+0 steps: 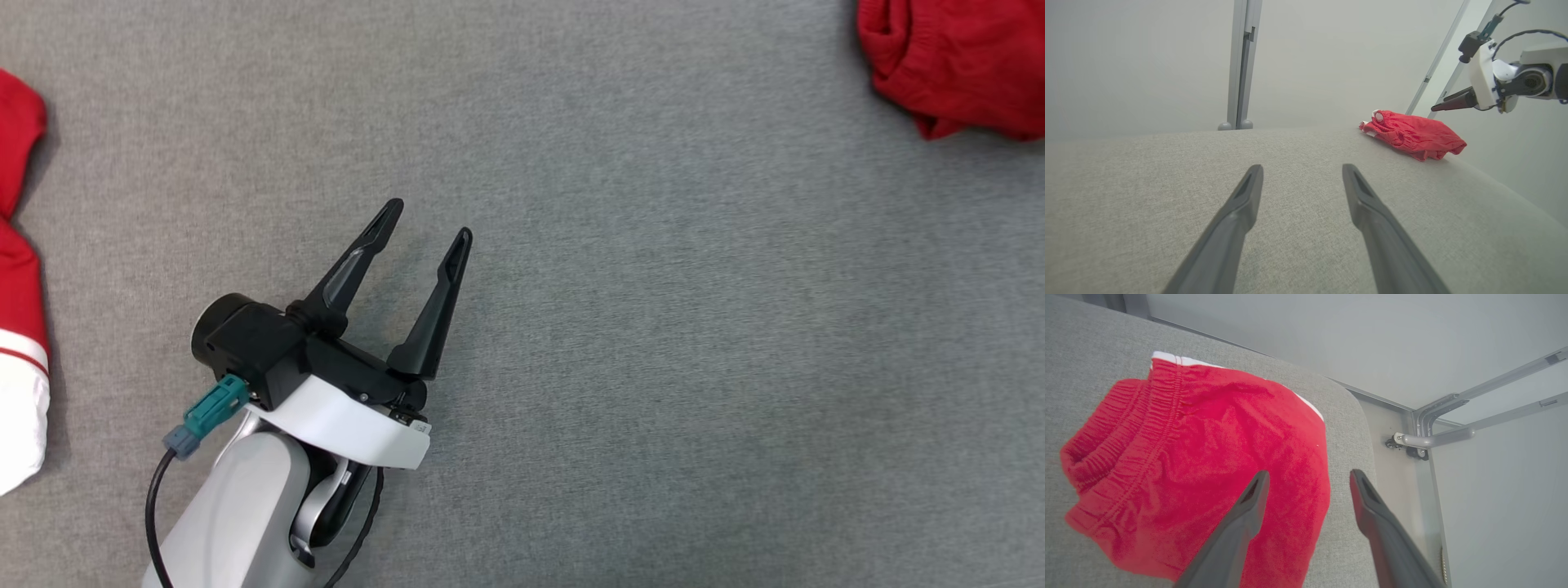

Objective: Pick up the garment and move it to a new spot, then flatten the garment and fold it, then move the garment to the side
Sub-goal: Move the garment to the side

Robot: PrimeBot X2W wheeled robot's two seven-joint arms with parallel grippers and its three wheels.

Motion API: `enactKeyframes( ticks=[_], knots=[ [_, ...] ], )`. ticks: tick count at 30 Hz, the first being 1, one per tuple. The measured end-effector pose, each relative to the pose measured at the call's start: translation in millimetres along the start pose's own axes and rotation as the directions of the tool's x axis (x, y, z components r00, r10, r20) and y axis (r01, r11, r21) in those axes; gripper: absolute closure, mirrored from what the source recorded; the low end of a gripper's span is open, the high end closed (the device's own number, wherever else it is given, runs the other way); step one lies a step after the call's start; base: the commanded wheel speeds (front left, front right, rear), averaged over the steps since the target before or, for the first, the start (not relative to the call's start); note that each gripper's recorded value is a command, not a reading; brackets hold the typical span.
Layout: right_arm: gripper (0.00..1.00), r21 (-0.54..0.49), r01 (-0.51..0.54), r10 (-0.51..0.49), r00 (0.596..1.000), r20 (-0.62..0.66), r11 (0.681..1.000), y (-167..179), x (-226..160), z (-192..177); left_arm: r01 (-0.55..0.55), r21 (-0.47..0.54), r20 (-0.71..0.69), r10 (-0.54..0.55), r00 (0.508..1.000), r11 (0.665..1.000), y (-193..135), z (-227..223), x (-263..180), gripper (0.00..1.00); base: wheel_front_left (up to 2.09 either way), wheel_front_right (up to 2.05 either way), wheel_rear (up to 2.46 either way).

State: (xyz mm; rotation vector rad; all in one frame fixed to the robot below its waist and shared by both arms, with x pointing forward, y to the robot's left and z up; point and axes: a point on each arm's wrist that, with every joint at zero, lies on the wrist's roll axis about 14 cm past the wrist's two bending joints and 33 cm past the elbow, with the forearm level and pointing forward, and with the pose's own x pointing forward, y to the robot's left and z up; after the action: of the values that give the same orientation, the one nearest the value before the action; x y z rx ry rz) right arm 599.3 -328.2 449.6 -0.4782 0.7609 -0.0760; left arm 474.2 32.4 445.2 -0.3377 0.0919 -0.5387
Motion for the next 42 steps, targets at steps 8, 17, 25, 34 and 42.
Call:
enactKeyframes(
  ticks=[8, 17, 25, 34, 42],
  knots=[
    [0.0, -0.052, 0.085, -0.08, 0.992, 0.098, 0.995, -33.2, -51.1, 29.3, 0.036, -0.002, 0.035, -0.036, 0.999, 0.999, -25.7, 17.5, -4.0, 0.0, 0.0, 0.0, 0.0],
    [0.0, 0.02, 0.042, -0.047, 0.912, 0.407, 0.999, -24.7, -126.6, 80.2, 0.041, 0.025, 0.108, -0.044, 0.993, 0.999, -51.2, 50.6, -19.6, 0.0, 0.0, 0.0, 0.0],
    [0.0, 0.157, -0.107, -0.028, 0.736, 0.676, 0.982, -14.9, -180.5, 100.1, -0.048, 0.077, 0.19, 0.032, 0.981, 0.996, -37.8, 85.7, -44.7, 0.0, 0.0, 0.0, 0.0],
    [0.0, 0.278, -0.265, -0.044, 0.646, 0.762, 0.923, 10.4, -187.8, 48.6, -0.22, 0.095, 0.249, 0.191, 0.949, 0.971, 3.2, 108.1, -89.3, 0.0, 0.0, 0.0, 0.0],
    [0.0, 0.301, -0.374, -0.042, 0.565, 0.824, 0.877, 50.5, -218.1, 23.7, -0.308, 0.08, 0.282, 0.275, 0.919, 0.948, 19.3, 116.2, -120.5, 0.0, 0.0, 0.0, 0.0]
  ],
)
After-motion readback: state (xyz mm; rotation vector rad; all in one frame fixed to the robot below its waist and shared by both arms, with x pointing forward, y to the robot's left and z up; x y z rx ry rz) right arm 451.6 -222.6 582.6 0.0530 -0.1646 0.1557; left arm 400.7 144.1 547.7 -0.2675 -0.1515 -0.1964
